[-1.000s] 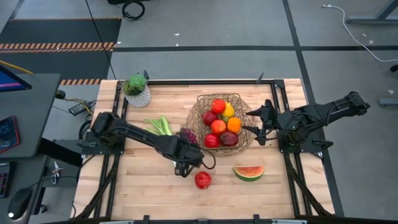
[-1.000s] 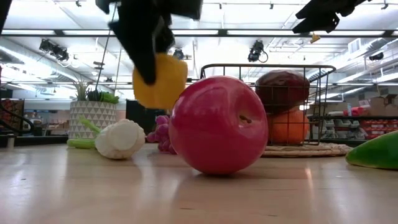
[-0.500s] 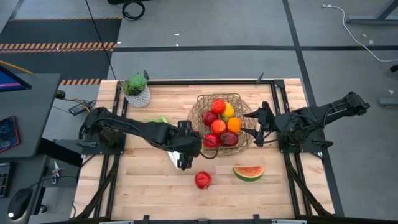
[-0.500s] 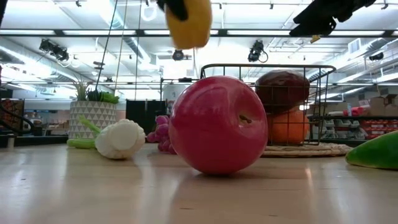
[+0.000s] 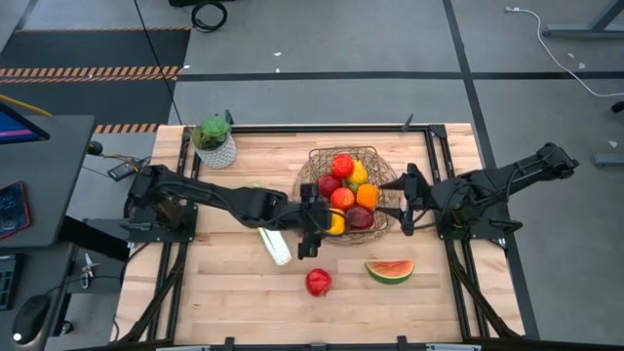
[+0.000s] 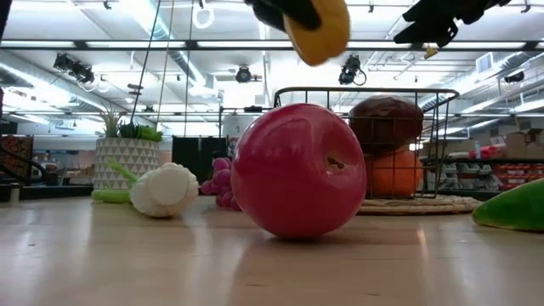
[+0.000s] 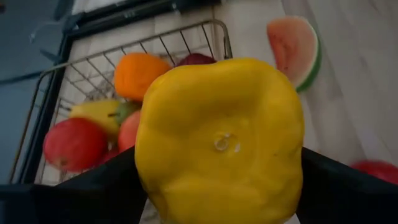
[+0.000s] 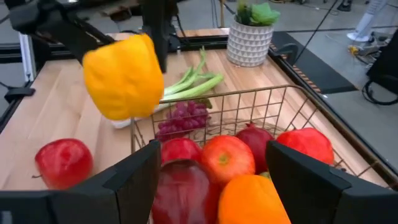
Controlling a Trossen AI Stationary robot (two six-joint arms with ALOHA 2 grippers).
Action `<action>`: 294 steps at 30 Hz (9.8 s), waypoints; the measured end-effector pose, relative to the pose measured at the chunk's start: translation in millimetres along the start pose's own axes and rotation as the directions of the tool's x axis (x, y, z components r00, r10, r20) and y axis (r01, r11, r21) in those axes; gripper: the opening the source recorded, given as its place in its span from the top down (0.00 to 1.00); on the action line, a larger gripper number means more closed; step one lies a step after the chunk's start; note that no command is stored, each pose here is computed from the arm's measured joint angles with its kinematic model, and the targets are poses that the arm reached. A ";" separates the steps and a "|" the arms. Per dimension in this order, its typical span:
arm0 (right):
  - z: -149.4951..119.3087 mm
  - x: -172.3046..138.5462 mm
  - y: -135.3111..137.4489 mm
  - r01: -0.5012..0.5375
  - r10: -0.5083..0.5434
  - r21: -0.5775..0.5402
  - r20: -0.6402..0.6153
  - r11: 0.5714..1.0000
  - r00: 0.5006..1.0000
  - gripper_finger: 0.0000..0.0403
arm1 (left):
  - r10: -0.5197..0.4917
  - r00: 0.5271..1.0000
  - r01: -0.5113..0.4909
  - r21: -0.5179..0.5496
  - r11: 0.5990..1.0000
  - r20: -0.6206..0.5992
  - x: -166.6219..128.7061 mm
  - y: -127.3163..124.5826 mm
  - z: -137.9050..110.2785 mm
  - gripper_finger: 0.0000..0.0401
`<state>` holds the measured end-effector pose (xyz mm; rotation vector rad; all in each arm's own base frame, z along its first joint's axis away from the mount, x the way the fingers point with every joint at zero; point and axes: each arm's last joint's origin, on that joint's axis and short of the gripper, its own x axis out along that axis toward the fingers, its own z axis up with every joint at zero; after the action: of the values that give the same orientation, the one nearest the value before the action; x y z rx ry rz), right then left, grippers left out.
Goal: Build produce basket
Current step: Put the bell pepper into the wire basket
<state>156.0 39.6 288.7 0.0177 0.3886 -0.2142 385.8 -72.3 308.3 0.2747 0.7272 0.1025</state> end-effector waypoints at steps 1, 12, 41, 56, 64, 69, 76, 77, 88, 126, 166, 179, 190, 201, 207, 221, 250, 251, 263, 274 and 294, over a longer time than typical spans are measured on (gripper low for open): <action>-0.3 0.5 0.7 -0.002 0.002 -0.002 -0.003 1.000 1.000 0.28 | 0.005 1.000 -0.005 0.000 1.000 0.018 4.8 0.3 -2.5 0.21; -7.4 -2.9 8.4 -0.044 0.044 0.006 -0.053 0.999 0.998 0.28 | -0.003 0.992 0.002 0.006 1.000 0.126 30.5 0.9 -21.3 0.21; -6.5 1.3 16.9 -0.011 0.011 -0.012 -0.025 1.000 1.000 0.28 | 0.009 0.732 0.075 -0.094 0.993 0.682 -17.6 7.6 -98.1 0.21; -6.5 4.0 18.9 -0.013 0.012 -0.019 -0.027 1.000 1.000 0.28 | -0.004 0.722 0.105 -0.105 0.989 0.692 -17.7 7.9 -98.5 0.21; -6.1 4.1 19.0 -0.014 0.013 -0.031 -0.023 0.999 1.000 0.28 | -0.002 0.723 0.089 -0.090 0.992 0.691 -17.5 8.2 -98.6 0.21; -5.2 4.2 19.3 -0.016 0.016 -0.031 -0.015 0.999 1.000 0.28 | 0.012 0.726 -0.138 0.129 0.982 0.687 -16.3 11.6 -99.1 0.21; -4.2 4.2 19.6 -0.019 0.019 -0.034 -0.006 0.999 1.000 0.28 | 0.043 0.728 -0.527 0.520 0.672 0.684 -14.0 20.6 -99.9 0.21; -4.2 4.2 19.6 -0.019 0.019 -0.034 -0.006 0.999 1.000 0.28 | 0.046 0.729 -0.558 0.554 0.618 0.683 -13.6 21.8 -100.1 0.21; -4.3 4.2 19.7 -0.022 0.022 -0.034 -0.007 0.999 1.000 0.28 | 0.076 0.734 -0.676 0.737 -0.010 0.675 -11.0 31.2 -101.5 0.20; -3.9 4.9 18.0 0.006 -0.006 -0.135 -0.003 0.991 1.000 0.28 | 0.185 0.766 -0.479 0.356 0.802 0.616 -1.5 67.1 -111.2 0.18; 19.3 21.0 -15.2 0.131 -0.113 -0.133 0.135 0.982 0.984 0.28 | 0.033 0.762 0.553 -0.676 0.488 0.647 -10.2 21.0 -103.4 0.18; 17.5 21.1 -14.7 0.114 -0.102 -0.106 0.117 0.988 0.988 0.28 | 0.072 0.663 0.715 -0.658 0.236 0.746 -20.2 23.9 -93.7 0.18; 17.5 21.2 -14.1 0.092 -0.080 -0.102 0.116 0.991 0.990 0.28 | 0.076 0.656 0.719 -0.653 0.238 0.751 -20.7 24.5 -93.2 0.18; 17.5 21.2 -14.0 0.091 -0.079 -0.102 0.116 0.991 0.990 0.28 | 0.063 0.688 0.602 -0.617 0.507 0.723 -17.6 23.2 -96.0 0.18; 17.5 21.2 -14.0 0.089 -0.077 -0.101 0.116 0.991 0.990 0.28 | 0.046 0.729 0.291 -0.370 0.883 0.683 -13.6 21.5 -100.0 0.18; 11.8 23.8 -13.1 0.065 -0.054 -0.107 0.106 0.992 0.993 0.28 | 0.040 0.761 0.212 -0.307 0.928 0.648 -10.1 23.5 -102.5 0.18; 1.2 73.9 9.9 -0.066 0.080 -0.271 0.041 0.960 0.996 0.28 | 0.043 0.998 -0.036 -0.119 0.992 0.054 -5.1 51.2 -41.9 0.18; 2.2 74.7 10.8 -0.066 0.083 -0.280 0.048 0.958 0.995 0.28 | 0.038 0.999 -0.034 -0.113 0.993 0.031 -5.0 51.1 -42.5 0.18; 3.7 73.2 17.1 -0.056 0.087 -0.336 0.079 0.940 0.993 0.24 | 0.031 1.000 -0.031 -0.102 0.994 -0.006 -0.1 49.9 -39.7 0.18; 4.3 73.1 16.9 -0.042 0.075 -0.337 0.085 0.941 0.994 0.17 | 0.028 1.000 -0.028 -0.107 0.994 0.006 -0.6 48.1 -38.3 0.18; 9.6 46.6 3.4 0.060 -0.031 -0.275 0.108 0.960 0.994 0.17 | 0.093 0.990 -0.070 -0.200 0.977 0.107 39.1 55.5 -33.7 0.18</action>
<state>202.4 32.8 279.9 -0.2787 0.3133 -0.2038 392.5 -4.5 274.8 0.1206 0.5853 0.2330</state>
